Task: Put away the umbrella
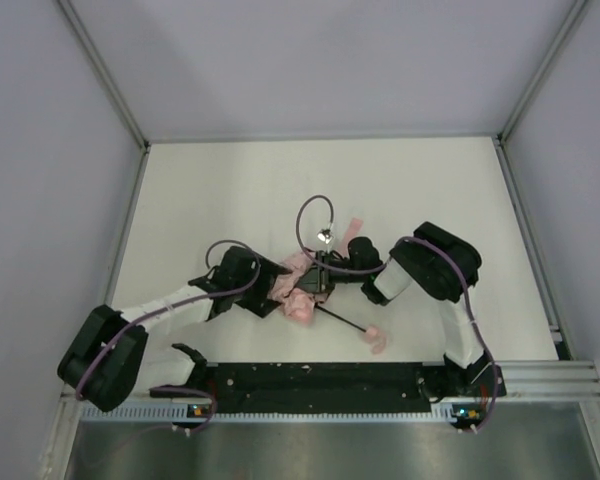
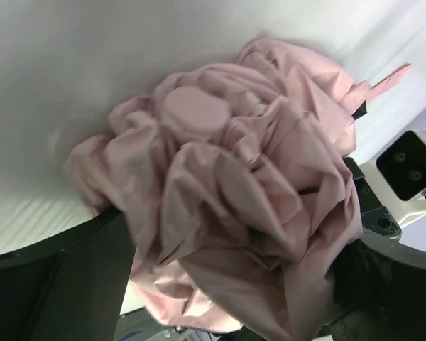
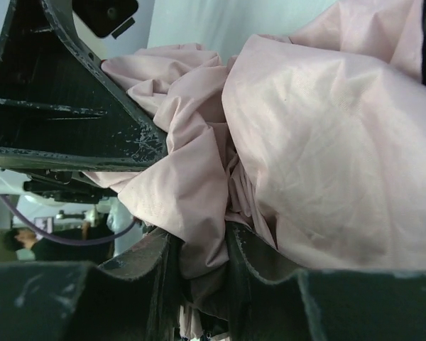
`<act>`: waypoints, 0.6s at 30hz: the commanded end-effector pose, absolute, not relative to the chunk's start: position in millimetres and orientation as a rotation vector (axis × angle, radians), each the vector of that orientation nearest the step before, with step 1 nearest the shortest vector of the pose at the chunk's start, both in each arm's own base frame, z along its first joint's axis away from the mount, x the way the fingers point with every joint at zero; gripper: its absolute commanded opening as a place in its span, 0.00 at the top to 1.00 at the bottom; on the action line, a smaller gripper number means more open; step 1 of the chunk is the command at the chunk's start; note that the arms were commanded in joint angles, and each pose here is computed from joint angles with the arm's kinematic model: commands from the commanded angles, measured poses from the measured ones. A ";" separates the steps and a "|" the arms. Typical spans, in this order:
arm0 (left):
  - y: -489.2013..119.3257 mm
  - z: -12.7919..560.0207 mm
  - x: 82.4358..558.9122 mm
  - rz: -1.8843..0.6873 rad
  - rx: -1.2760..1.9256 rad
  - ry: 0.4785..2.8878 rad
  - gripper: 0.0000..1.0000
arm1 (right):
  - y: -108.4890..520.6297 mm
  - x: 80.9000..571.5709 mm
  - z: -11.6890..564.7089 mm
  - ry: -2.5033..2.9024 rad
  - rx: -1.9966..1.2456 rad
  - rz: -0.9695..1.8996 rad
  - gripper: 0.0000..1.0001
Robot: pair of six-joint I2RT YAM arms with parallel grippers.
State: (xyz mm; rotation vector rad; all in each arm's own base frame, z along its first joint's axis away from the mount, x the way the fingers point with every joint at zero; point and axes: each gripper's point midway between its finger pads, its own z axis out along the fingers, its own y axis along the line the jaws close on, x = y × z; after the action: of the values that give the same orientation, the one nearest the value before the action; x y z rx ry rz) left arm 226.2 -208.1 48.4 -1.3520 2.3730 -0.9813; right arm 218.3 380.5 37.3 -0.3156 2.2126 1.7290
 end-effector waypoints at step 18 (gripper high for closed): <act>-179.6 -4.7 226.6 -0.632 -1.292 2.411 1.00 | 341.0 241.7 52.5 2.541 -0.558 1.273 0.44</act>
State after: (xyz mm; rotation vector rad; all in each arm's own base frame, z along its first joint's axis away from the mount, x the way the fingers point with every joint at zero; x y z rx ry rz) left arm 246.9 -220.0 33.3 -1.3004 2.3751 -0.9346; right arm 237.0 366.6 43.9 -0.3760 2.4600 1.6383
